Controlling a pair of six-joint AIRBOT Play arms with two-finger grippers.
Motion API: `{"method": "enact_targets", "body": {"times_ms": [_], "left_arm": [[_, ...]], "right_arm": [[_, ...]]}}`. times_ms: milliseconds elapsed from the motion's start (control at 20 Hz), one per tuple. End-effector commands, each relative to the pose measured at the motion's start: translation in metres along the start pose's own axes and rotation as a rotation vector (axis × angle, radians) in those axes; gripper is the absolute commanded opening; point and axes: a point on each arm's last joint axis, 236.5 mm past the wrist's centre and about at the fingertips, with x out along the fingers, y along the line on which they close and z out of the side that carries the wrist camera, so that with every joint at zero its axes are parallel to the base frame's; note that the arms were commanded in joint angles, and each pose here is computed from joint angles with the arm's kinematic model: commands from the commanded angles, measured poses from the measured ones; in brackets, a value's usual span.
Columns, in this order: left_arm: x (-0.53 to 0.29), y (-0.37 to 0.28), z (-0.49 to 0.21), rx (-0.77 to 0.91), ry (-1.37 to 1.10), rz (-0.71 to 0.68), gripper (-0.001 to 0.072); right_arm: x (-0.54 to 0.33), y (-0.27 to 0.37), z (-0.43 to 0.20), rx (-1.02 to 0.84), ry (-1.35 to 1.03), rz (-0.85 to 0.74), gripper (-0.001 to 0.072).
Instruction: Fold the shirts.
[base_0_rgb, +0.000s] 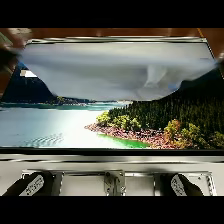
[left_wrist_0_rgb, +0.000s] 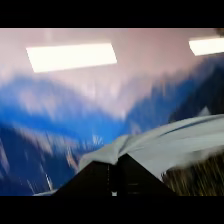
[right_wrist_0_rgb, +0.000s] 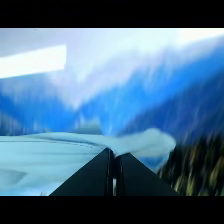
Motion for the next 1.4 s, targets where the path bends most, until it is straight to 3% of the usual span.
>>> {"method": "enact_targets", "body": {"times_ms": [0,200,400,700,900,1150,1350], "left_arm": [[-0.166,-0.129,0.152,0.357,-0.545,0.087,0.0039],[-0.249,-0.158,0.148,0.372,-0.653,0.263,0.0039],[-0.249,-0.118,0.082,0.301,-0.391,0.446,0.0039],[-0.2,-0.064,0.015,0.177,-0.086,0.467,0.004],[-0.145,-0.013,-0.047,0.044,0.137,0.449,0.0039],[-0.058,0.068,-0.182,-0.186,0.487,0.416,0.004],[0.026,0.145,-0.239,-0.328,0.502,0.433,0.004]], "right_arm": [[-0.159,0.083,0.16,-0.203,-0.569,-0.11,0.006],[-0.242,0.135,0.169,-0.246,-0.693,-0.144,0.0061],[-0.262,0.112,0.131,-0.231,-0.569,-0.332,0.0061],[-0.215,0.092,0.08,-0.155,-0.282,-0.296,0.0061],[-0.153,0.048,-0.001,-0.041,0.169,-0.263,0.0061],[-0.037,-0.011,-0.128,0.277,0.607,-0.115,0.006],[0.11,-0.053,-0.218,0.243,0.596,-0.104,0.0059]]}}
